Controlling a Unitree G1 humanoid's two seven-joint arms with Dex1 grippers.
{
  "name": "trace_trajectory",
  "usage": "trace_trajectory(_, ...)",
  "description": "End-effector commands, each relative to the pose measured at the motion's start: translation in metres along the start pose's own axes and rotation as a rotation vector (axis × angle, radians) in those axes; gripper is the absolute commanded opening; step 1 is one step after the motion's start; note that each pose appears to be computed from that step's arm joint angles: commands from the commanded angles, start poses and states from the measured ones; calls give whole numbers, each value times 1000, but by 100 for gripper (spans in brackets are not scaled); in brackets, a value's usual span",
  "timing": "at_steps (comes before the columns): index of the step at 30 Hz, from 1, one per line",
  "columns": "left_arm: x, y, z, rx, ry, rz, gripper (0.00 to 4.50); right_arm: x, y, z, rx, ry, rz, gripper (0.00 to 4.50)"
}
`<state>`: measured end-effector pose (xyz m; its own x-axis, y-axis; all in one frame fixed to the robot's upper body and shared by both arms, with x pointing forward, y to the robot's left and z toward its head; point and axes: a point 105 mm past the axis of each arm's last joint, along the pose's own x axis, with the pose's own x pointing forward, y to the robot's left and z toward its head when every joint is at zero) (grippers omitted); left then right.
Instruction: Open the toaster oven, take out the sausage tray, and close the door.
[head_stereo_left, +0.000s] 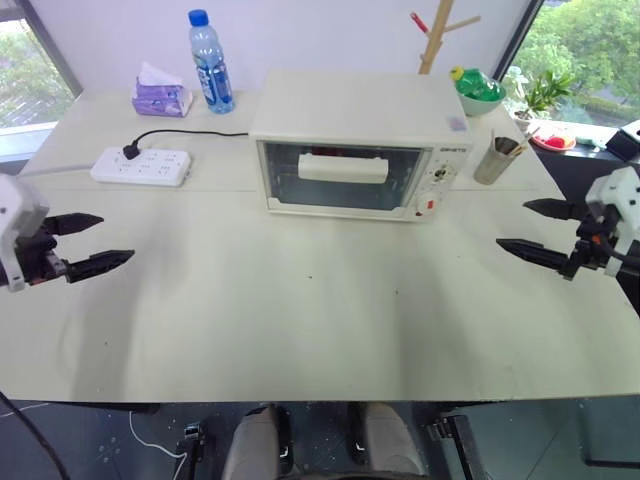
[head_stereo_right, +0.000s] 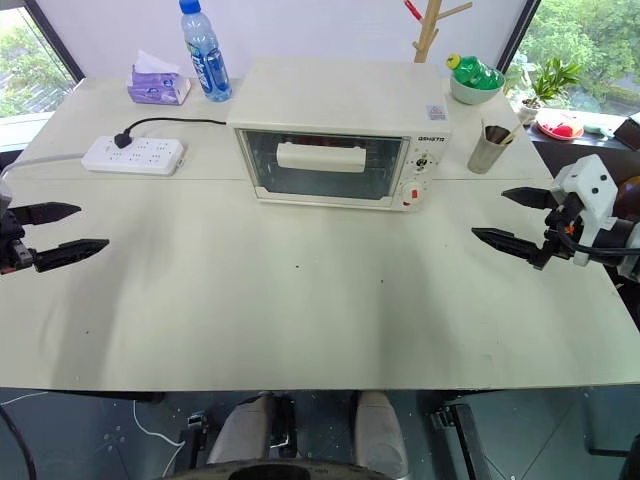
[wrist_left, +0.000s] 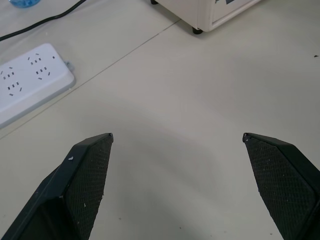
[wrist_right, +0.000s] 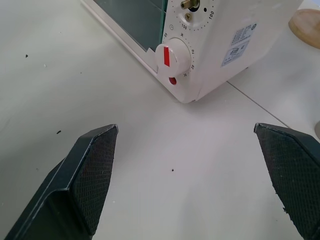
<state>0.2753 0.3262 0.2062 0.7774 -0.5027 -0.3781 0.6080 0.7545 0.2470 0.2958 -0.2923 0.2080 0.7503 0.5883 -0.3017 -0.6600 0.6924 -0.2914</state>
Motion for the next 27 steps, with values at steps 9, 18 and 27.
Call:
trace_trajectory(9, -4, 7, 12, 23, -58, 70, 442, -2, -3, 3, -9, -28, -36, 450)
trace_trajectory(18, 29, -13, 48, -28, -216, -65, 442, 22, 20, 14, 96, -118, 0, 450)
trace_trajectory(27, 77, -71, 92, 39, -289, -395, 442, 61, 63, 33, 87, -149, 116, 450)
